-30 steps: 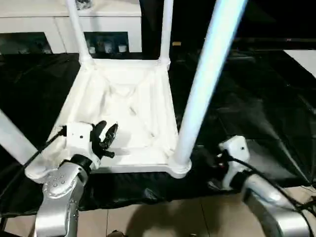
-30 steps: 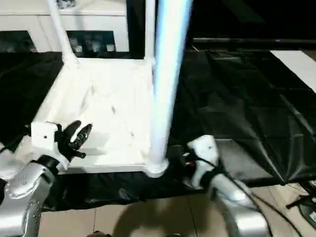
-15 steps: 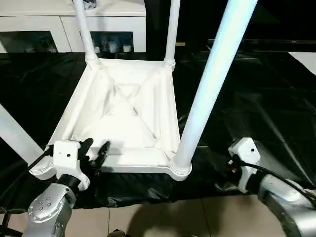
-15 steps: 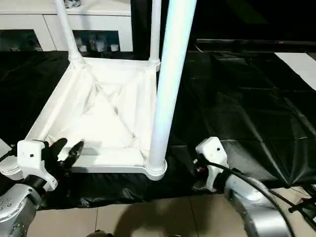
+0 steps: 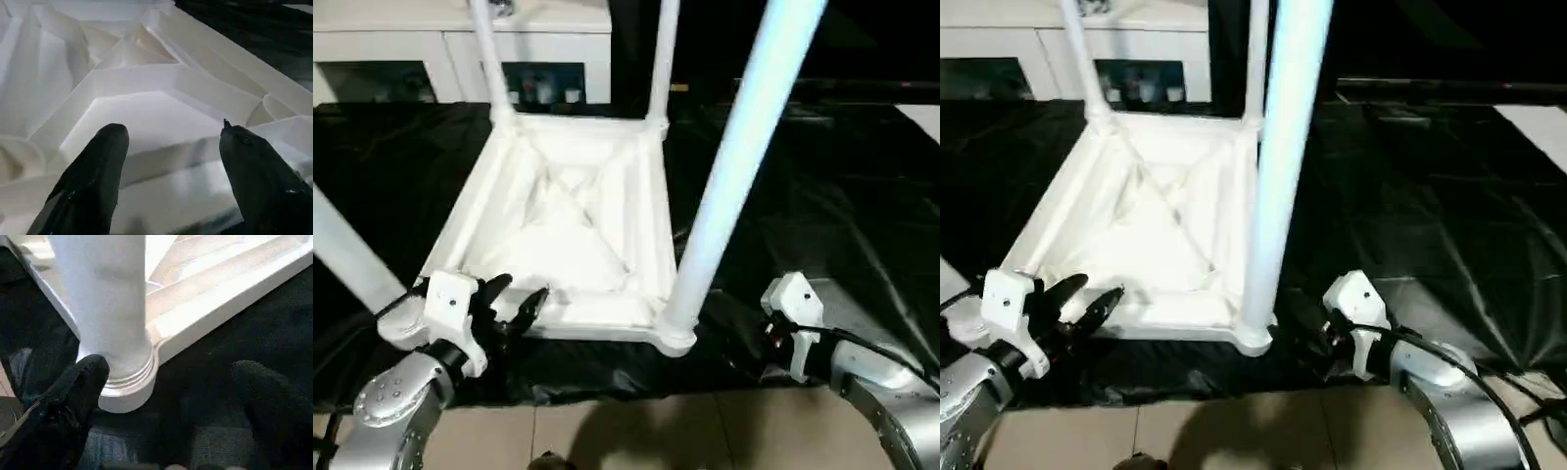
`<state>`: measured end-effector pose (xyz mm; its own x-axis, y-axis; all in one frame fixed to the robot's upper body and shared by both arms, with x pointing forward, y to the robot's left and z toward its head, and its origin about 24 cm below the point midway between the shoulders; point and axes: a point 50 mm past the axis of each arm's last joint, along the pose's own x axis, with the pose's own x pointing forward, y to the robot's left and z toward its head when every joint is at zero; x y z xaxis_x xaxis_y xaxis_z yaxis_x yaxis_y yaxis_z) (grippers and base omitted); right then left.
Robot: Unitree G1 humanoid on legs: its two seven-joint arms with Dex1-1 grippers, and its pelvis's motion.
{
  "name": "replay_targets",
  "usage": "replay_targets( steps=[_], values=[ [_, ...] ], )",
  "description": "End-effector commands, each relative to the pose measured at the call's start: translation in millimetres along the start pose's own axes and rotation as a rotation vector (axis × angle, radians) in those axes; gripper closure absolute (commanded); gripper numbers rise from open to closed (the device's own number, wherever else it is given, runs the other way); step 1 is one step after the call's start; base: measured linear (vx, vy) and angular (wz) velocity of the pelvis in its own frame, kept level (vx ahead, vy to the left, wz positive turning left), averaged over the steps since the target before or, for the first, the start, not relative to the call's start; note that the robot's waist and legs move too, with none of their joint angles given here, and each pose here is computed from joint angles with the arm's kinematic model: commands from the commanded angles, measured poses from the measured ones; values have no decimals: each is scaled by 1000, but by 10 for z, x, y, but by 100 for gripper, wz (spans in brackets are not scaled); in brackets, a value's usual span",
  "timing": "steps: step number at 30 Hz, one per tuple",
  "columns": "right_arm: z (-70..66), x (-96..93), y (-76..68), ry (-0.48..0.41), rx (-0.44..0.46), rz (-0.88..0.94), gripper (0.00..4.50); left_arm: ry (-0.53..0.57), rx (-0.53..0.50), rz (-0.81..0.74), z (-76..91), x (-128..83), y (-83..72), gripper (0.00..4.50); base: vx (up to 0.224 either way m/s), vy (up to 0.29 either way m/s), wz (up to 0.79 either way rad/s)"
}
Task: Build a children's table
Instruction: Move to table
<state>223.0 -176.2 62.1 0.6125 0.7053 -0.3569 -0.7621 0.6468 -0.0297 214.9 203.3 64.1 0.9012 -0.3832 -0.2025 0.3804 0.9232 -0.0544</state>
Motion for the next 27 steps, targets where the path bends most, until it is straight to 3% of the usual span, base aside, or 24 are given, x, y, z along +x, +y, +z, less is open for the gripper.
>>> replay_targets(
  steps=[1, 5, 6, 8, 11, 15, 19, 23, 26, 27],
  values=[
    [12, -73, 68, 0, -8, 71, 0, 33, -4, 37, -62, -19, 9, 112, -96, 24, 3],
    [-12, -127, 105, 29, -14, 126, 0, 62, -8, 80, -136, -47, 22, 112, -155, 83, -13],
    [-13, -140, 103, 32, -19, 132, 0, 58, -21, 88, -142, -55, 23, 86, 105, 73, -2],
    [-2, -154, 94, 22, -16, 132, 0, 55, -19, 119, -144, -70, 42, 79, 3, -59, 9],
    [55, -131, 110, -25, 6, 155, 0, 12, -7, 269, -89, -97, 148, 43, 44, -115, 13],
    [86, -89, 123, -46, 0, 161, 0, -43, -14, 340, -33, -113, 188, 16, -161, 73, 36],
    [133, 157, 166, -110, 11, 131, 0, -90, -45, 403, 16, -91, 225, 6, -38, 100, -8],
    [171, 380, 9, -160, 49, -14, 0, -99, -36, 318, 85, 64, 294, 6, -45, 86, -21],
    [171, 380, 9, -160, 49, -14, 0, -99, -36, 318, 85, 64, 294, 6, -10, 38, -16],
    [205, 516, -170, -187, 68, -124, 0, -114, -3, 282, 151, 220, 429, 6, 0, 0, 0]
  ],
)
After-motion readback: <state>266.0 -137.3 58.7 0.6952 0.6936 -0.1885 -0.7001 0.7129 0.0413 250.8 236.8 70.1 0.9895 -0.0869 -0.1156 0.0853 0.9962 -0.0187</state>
